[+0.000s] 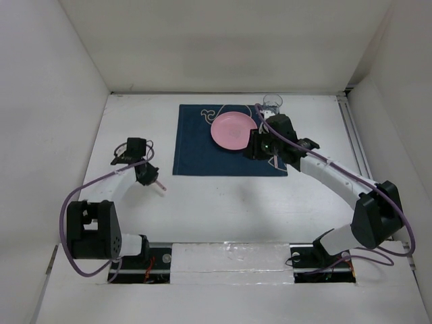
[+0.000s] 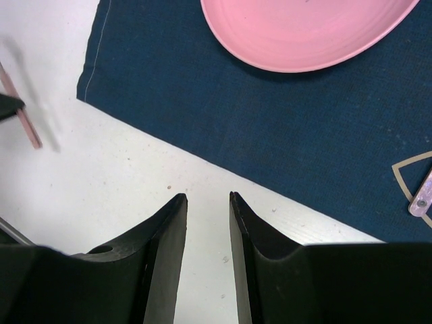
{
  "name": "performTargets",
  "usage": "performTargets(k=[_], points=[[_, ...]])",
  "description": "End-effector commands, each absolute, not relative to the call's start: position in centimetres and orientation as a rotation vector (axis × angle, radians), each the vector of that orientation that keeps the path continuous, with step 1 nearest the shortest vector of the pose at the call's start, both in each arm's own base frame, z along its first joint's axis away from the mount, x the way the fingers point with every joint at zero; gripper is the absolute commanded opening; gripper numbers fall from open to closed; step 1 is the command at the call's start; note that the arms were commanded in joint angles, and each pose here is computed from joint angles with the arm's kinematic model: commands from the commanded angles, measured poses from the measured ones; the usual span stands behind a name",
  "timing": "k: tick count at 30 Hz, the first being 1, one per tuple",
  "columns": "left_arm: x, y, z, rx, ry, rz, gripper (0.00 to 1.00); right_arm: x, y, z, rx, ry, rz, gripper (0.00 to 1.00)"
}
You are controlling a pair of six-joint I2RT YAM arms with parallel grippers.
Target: Set the dinner table for one person
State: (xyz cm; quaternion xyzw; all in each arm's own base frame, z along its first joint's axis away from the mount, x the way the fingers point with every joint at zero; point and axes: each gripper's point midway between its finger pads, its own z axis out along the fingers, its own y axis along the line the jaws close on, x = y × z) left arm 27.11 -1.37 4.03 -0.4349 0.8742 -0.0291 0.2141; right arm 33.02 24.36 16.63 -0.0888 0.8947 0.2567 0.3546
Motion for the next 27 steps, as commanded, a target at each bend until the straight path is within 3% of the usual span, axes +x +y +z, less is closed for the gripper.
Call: performTargets(k=[1, 4, 6, 11, 15, 27], points=[[34.2, -5.9, 11.9, -0.833, 2.32, -0.382, 0.0, 34.0, 24.6, 18.1, -0.212, 2.242, 0.675, 0.37], [35.5, -6.5, 12.4, -0.747, 2.383, -0.261, 0.0, 34.2, 24.5, 17.5, -0.205, 2.253, 0.657, 0.37], [37.3, -8.6, 14.1, -0.599, 2.411, -0.359, 0.0, 34.2, 24.3, 17.0, -0.199, 2.27, 0.641, 0.37], [38.2, -13.2, 9.7, -0.353, 2.687, -0.397, 0.0, 34.2, 24.6, 17.5, -0.23, 2.255, 0.62, 0.37], [40.3, -16.3, 9.4, -0.177, 2.728, -0.345, 0.0, 34.0, 24.9, 17.3, -0.247, 2.262, 0.594, 0.37], [40.4, -14.6, 6.6, -0.112, 2.837, -0.131, 0.0, 33.8, 25.0, 16.6, -0.259, 2.274, 0.549, 0.37]])
